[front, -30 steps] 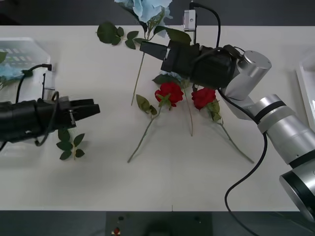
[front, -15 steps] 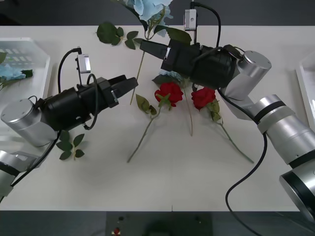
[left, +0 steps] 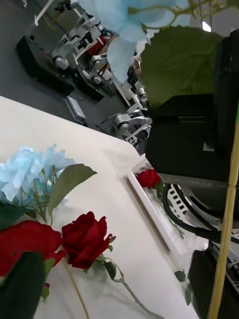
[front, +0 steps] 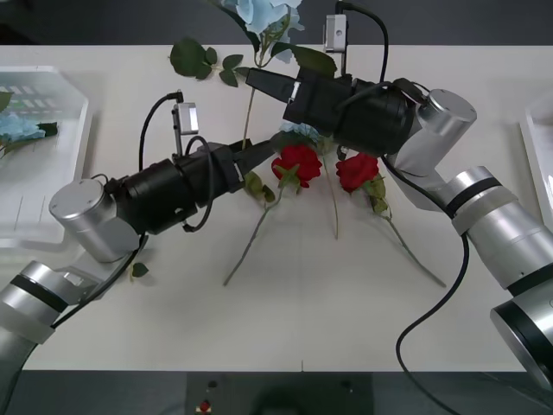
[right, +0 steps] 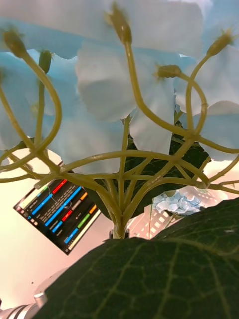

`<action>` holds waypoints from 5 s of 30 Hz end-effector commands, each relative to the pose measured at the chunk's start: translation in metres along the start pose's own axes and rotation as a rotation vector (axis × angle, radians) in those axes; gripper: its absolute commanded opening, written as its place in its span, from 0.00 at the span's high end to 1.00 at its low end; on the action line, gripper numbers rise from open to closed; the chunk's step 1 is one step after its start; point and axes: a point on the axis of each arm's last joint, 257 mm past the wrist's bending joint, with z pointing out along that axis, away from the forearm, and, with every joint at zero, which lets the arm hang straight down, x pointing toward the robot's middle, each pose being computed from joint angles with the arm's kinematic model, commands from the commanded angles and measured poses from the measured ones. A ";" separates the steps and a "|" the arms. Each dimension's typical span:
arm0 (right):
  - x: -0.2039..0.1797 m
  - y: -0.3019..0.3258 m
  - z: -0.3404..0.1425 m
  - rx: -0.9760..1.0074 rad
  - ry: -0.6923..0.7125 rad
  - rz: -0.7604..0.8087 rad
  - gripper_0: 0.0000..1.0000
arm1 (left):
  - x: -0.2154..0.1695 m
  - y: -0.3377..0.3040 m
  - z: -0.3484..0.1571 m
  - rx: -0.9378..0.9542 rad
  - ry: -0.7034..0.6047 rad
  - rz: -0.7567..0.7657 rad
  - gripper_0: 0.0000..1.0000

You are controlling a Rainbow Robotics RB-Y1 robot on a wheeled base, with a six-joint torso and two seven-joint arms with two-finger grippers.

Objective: Put the red flowers into the right box and the blue flowers into the left box

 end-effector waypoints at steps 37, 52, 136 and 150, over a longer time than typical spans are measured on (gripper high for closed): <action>-0.006 -0.027 -0.016 0.116 0.168 -0.237 0.00 | -0.105 0.051 -0.072 -0.137 0.031 0.053 1.00; 0.029 -0.128 -0.125 0.535 0.596 -0.285 0.00 | -0.204 0.145 -0.242 -0.607 0.296 0.248 1.00; 0.145 -0.181 -0.315 1.127 1.184 -0.428 1.00 | -0.151 0.087 -0.238 -0.625 0.436 0.255 0.22; 0.129 -0.184 -0.312 1.155 1.123 -0.420 1.00 | -0.033 0.085 -0.146 -0.475 0.511 0.190 0.01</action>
